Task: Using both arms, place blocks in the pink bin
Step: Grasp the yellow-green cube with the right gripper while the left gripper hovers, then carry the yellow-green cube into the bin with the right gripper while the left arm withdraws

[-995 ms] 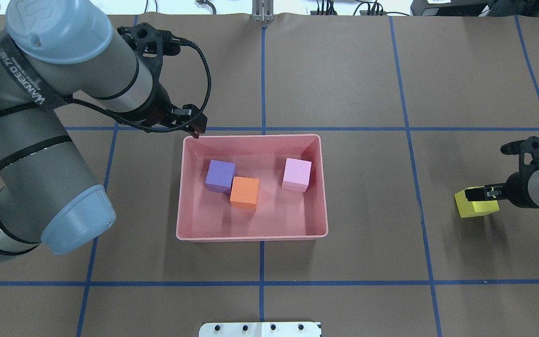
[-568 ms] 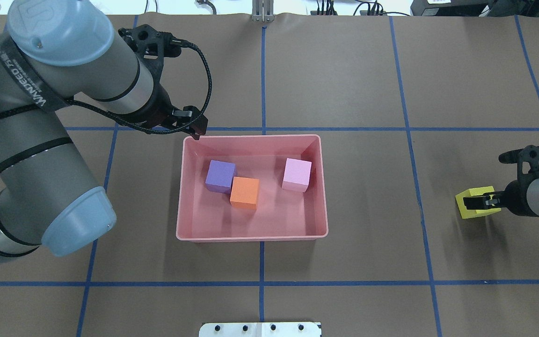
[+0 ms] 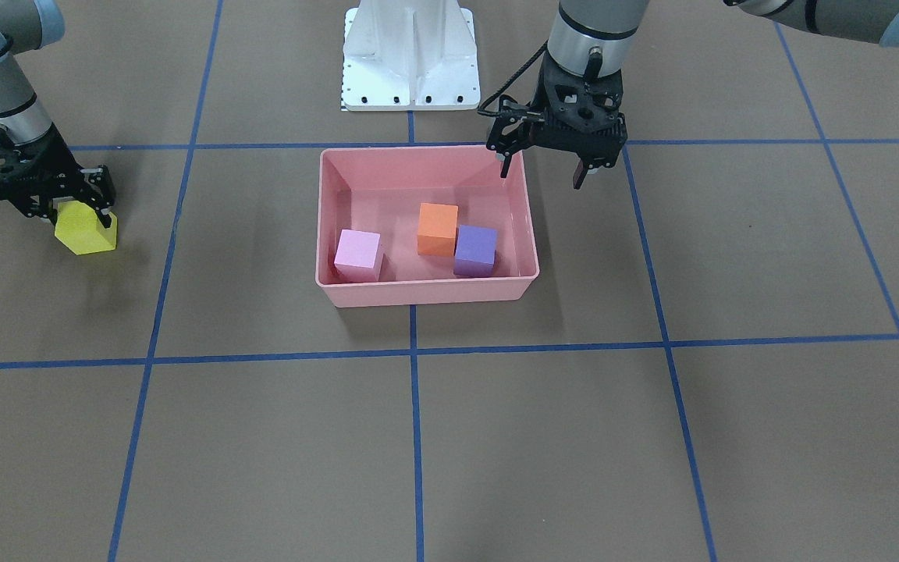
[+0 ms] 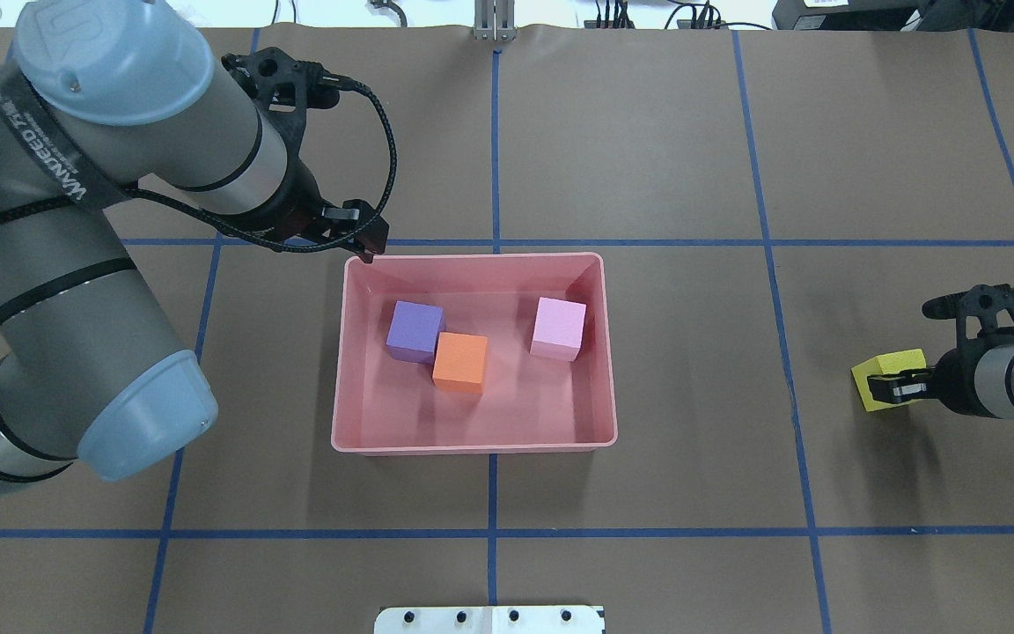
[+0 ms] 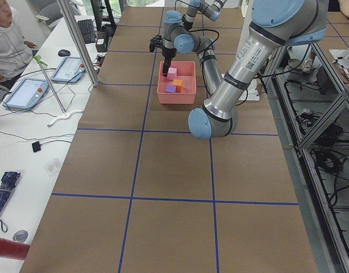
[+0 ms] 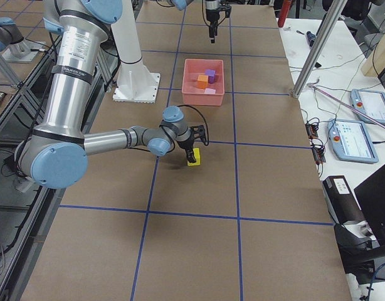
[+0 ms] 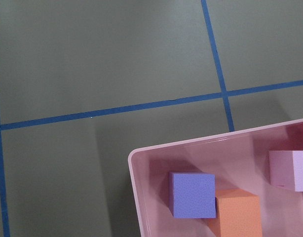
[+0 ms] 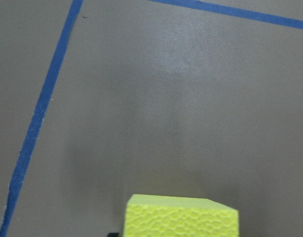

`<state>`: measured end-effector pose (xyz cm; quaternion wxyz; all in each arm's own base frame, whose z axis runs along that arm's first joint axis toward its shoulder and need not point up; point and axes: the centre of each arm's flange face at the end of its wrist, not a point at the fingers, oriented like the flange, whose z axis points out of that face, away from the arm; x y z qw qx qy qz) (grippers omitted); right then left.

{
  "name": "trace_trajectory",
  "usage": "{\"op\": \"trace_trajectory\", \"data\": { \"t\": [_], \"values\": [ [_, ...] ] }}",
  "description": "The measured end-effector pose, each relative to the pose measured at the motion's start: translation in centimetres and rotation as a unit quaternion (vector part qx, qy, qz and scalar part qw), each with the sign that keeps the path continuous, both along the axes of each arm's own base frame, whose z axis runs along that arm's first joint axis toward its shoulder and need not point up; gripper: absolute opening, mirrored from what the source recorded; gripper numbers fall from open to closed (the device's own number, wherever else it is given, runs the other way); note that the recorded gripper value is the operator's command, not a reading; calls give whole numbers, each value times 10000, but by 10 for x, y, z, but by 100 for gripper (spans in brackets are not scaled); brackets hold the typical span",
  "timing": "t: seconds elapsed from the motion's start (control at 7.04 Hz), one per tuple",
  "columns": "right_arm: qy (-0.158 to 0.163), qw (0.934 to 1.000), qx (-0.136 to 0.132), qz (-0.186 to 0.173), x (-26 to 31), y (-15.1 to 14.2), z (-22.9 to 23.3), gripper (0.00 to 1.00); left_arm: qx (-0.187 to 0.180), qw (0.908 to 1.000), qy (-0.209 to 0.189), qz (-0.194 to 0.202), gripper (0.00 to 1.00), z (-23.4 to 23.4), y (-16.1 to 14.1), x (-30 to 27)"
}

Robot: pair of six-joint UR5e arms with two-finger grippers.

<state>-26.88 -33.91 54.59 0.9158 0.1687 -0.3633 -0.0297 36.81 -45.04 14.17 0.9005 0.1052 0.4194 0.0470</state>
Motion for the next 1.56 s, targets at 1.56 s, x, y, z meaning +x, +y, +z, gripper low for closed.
{"op": "trace_trajectory", "data": {
  "t": [1.56],
  "values": [
    [-791, 9863, -1096, 945, -135, -66, -405, 0, 640, 9911, -1105, 376, 100, 286, -38, -284]
  ]
}}
